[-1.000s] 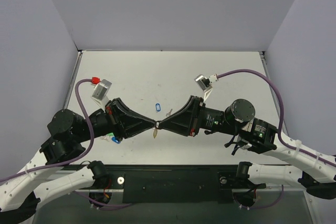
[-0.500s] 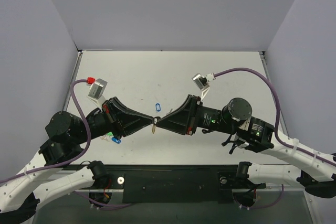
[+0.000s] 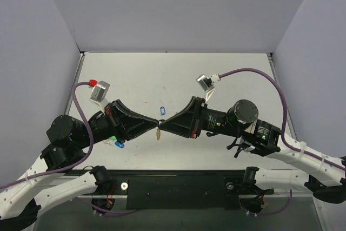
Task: Remove the keys from the keyring
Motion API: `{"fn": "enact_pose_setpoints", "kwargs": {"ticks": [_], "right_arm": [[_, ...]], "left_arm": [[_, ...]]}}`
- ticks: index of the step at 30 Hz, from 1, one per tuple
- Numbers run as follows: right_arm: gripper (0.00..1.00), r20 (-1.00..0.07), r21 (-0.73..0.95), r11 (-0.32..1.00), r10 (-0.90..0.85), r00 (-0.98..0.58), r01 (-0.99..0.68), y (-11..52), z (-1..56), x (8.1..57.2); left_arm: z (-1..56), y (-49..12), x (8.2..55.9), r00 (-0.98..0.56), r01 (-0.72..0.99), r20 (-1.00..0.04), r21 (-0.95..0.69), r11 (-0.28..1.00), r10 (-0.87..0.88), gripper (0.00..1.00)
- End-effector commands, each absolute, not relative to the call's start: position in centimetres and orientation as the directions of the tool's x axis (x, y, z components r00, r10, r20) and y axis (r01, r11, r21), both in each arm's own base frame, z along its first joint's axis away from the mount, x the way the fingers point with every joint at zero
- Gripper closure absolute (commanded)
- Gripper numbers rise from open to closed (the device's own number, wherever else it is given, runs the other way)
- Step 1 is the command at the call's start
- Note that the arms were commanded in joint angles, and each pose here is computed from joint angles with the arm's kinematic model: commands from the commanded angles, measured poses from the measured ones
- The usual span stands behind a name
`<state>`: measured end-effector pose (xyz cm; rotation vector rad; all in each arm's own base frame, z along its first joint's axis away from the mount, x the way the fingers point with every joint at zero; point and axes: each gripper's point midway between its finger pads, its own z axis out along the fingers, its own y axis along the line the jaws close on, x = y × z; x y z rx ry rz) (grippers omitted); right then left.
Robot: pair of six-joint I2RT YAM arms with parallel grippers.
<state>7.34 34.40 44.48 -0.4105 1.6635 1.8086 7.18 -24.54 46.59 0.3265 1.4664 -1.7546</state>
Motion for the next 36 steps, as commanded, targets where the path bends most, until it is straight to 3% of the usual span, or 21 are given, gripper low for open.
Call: {"fn": "enact_pose_setpoints", "kwargs": {"ticks": [1,9,16,17,18,20,25,29,36], "right_arm": [[0.88,-0.623,0.741,-0.076,0.293,-0.726,-0.667,34.0,47.8,6.9],[1.00,-0.623,0.744,-0.072,0.286,-0.728,-0.665,34.2,47.5,6.9],[1.00,-0.623,0.746,-0.063,0.284,-0.729,-0.663,34.1,47.2,7.0],[1.00,-0.626,0.746,-0.055,0.285,-0.726,-0.664,34.1,47.1,7.1],[1.00,-0.626,0.745,-0.053,0.288,-0.724,-0.665,34.0,47.1,7.1],[1.00,-0.628,0.743,-0.054,0.287,-0.723,-0.667,33.9,47.1,7.0],[1.00,-0.638,0.734,-0.047,0.293,-0.712,-0.677,33.5,47.3,6.9],[1.00,-0.641,0.730,-0.047,0.299,-0.707,-0.682,33.5,47.5,7.0],[1.00,-0.649,0.714,-0.055,0.323,-0.689,-0.698,32.8,48.8,6.8]], "left_arm": [[48.2,-24.0,6.8,-0.623,0.731,-0.640,-0.681,-0.043,-0.449,1.00],[47.8,-24.5,6.4,-0.643,0.724,-0.642,-0.687,-0.058,-0.417,1.00],[48.4,-24.6,5.8,-0.647,0.732,-0.645,-0.674,-0.096,-0.406,1.00],[48.4,-24.6,5.8,-0.649,0.731,-0.645,-0.676,-0.094,-0.403,0.96],[48.5,-24.4,5.7,-0.647,0.732,-0.645,-0.675,-0.092,-0.406,0.82],[48.3,-24.2,6.0,-0.643,0.729,-0.647,-0.681,-0.067,-0.410,0.64],[49.2,-23.0,6.4,-0.611,0.736,-0.643,-0.677,-0.031,-0.461,0.42],[49.3,-22.8,6.7,-0.603,0.735,-0.638,-0.677,-0.023,-0.478,0.42],[48.4,-23.2,6.7,-0.619,0.724,-0.629,-0.689,-0.032,-0.471,0.51]]}}
